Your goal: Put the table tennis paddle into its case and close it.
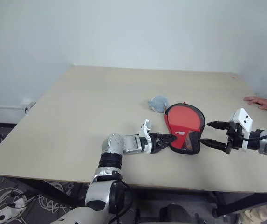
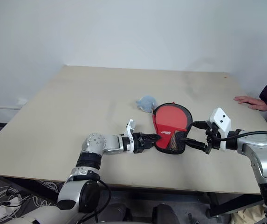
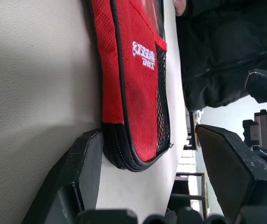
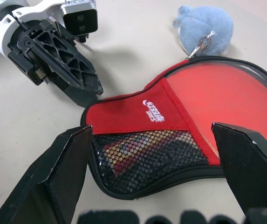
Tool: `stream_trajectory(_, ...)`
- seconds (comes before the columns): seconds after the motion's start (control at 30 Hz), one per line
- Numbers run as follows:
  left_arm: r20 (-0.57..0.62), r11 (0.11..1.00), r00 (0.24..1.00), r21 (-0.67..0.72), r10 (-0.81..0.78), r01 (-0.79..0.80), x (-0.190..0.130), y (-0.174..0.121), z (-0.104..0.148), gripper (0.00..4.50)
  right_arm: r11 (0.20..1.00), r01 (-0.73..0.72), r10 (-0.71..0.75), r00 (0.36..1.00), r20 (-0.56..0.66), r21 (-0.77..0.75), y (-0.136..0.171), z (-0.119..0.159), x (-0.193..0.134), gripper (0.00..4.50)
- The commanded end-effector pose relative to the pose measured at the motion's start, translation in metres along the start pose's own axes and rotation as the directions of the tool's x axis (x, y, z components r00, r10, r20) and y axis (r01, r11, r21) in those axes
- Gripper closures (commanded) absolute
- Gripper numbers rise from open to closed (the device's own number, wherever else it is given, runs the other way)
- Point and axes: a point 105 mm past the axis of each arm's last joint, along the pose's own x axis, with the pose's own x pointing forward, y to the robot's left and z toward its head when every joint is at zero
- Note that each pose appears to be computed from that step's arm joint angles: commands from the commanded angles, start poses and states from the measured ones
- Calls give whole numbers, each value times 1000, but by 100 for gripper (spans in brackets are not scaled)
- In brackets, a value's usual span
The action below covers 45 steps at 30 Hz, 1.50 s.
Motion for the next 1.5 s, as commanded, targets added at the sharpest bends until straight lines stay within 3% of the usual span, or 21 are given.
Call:
stream_trajectory(0.03,30,999,999,-7,-38,39,11,-11,2,115,999,24,-23,999,46,-24,-4,12,-5,8)
stream_trajectory(0.33,111,998,993,-51,-33,39,14,-9,15,115,999,25,-24,998,51,-20,-4,13,-3,8)
stream_trajectory(1.27,-11,996,997,-40,75,-75,30,4,-12,115,998,62,-63,996,58,15,-6,13,-1,8)
stream_trajectory(1.37,1,995,997,-48,83,-82,30,5,-9,171,998,65,-67,996,58,20,-6,14,-1,8)
stream_trajectory(1.5,9,995,996,-55,89,-88,30,5,-7,281,997,68,-69,996,61,23,-7,15,-1,8)
